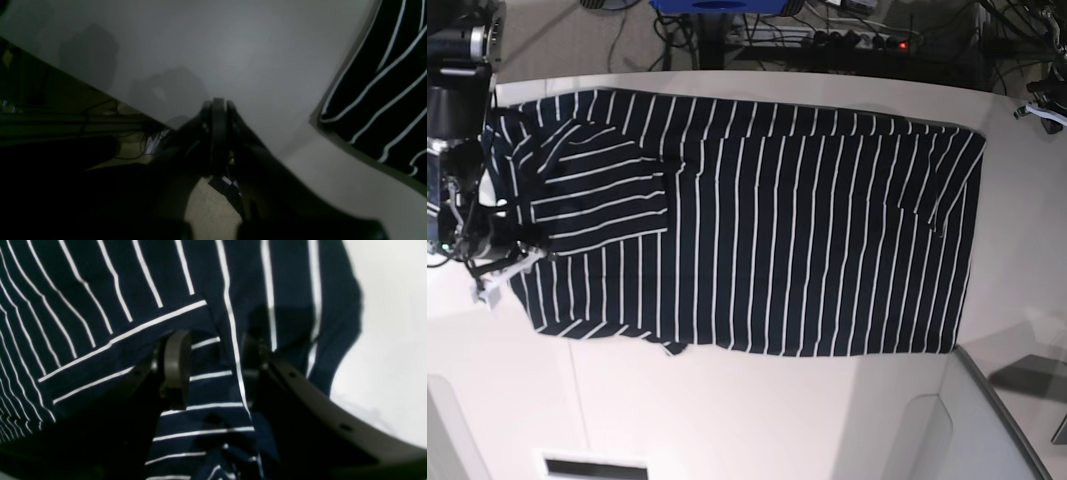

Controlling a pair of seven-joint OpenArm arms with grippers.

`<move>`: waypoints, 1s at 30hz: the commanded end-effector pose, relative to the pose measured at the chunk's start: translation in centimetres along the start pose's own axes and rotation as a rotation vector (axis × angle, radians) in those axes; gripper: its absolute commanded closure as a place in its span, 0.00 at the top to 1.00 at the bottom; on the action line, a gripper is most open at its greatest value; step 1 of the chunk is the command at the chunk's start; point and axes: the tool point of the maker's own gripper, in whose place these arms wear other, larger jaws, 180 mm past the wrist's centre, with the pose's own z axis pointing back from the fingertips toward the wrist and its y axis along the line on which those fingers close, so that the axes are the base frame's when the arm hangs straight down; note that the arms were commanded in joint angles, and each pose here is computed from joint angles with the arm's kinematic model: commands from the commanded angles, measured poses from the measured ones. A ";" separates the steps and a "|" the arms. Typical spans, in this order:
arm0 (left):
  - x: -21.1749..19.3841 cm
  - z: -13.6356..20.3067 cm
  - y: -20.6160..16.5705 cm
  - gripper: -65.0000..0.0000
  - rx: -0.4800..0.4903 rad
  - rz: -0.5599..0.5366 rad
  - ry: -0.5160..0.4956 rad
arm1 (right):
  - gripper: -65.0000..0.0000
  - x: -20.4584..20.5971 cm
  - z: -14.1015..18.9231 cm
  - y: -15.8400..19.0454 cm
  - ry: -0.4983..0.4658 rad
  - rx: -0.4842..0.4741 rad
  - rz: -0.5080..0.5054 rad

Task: Layout the t-shirt on the table in an organized manner, then fold the t-shirt properly
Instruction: 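Pull the shirt side outward with the right gripper to smooth it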

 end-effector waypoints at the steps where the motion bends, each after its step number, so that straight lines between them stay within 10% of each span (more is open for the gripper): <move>1: 1.8 0.4 0.9 0.00 0.015 -0.016 -0.049 | 0.37 1.8 0.5 -0.4 -0.041 -0.001 0.005; 30: 1.8 0.2 0.8 0.00 0.013 -0.009 -0.049 | 0.31 0.3 -0.9 1.3 -0.012 0.036 -0.020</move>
